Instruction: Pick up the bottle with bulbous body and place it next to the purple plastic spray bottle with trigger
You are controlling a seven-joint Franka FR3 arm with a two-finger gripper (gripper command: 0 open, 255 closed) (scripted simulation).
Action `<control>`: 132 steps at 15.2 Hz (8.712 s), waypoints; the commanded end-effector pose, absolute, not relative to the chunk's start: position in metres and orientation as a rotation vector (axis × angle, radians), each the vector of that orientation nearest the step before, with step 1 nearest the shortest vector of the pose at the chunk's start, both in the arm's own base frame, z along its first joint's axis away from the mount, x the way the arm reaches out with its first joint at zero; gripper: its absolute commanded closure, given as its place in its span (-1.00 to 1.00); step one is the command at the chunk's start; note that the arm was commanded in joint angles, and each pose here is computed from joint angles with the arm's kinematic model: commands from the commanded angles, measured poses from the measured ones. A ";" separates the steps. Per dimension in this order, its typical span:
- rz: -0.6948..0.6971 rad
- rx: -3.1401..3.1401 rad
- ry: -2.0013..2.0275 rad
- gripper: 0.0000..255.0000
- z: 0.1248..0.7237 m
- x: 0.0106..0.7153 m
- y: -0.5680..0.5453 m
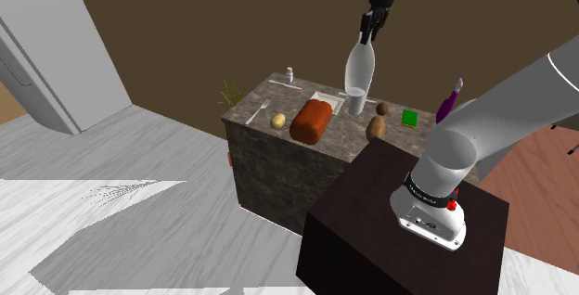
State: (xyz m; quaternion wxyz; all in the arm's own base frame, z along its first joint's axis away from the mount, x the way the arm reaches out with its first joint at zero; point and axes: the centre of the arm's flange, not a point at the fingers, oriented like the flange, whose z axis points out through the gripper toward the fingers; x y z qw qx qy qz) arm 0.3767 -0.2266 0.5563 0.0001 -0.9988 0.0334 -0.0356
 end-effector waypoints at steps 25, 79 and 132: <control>-0.112 -3.138 0.105 1.00 0.620 0.252 -0.344; -0.112 -3.138 0.105 1.00 0.514 -0.082 -0.663; -0.112 -3.138 0.105 -1.00 0.323 -0.083 -0.663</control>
